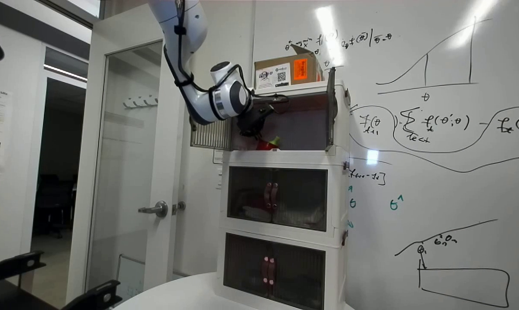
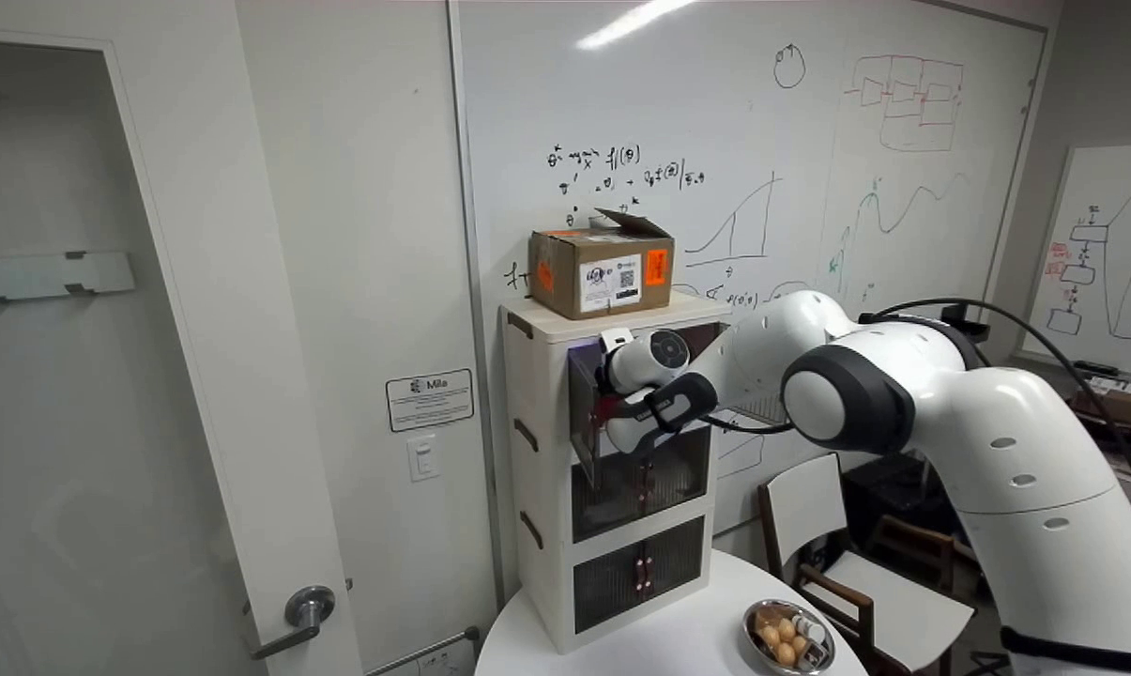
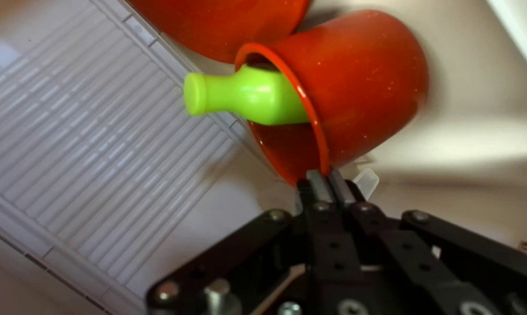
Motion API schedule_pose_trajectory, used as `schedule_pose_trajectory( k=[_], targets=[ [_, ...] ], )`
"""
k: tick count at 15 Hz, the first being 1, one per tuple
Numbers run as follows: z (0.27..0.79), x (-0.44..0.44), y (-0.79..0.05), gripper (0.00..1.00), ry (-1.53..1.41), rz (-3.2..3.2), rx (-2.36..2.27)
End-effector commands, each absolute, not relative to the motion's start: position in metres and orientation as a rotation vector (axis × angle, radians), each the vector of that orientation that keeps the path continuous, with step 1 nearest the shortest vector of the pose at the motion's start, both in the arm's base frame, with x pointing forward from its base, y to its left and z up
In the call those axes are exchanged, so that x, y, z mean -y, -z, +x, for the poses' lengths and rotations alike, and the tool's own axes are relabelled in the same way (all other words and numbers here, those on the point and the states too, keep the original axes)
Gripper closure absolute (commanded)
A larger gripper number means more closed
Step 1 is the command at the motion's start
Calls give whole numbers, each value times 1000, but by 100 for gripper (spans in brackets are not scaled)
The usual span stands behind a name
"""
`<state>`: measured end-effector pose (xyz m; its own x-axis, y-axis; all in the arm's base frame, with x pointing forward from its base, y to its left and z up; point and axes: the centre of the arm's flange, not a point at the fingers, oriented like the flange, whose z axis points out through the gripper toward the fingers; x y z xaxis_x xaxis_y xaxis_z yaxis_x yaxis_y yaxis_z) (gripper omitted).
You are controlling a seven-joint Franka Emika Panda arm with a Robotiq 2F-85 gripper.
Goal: Put the orange cup in the top cabinet
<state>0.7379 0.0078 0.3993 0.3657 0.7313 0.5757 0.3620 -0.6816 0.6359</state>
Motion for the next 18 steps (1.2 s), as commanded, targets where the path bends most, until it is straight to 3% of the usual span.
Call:
schedule_pose_trajectory(
  k=[1, 7, 11, 16, 18],
  targets=[
    [731, -19, -395, 71, -1222, 2225, -1007],
    [712, -19, -395, 27, -1103, 2483, -1077],
    [688, 9, -428, 0, -1155, 2635, -881],
    [648, 75, -487, 0, -1315, 2740, -452],
    [629, 102, -499, 0, -1247, 2802, -342]
  ],
)
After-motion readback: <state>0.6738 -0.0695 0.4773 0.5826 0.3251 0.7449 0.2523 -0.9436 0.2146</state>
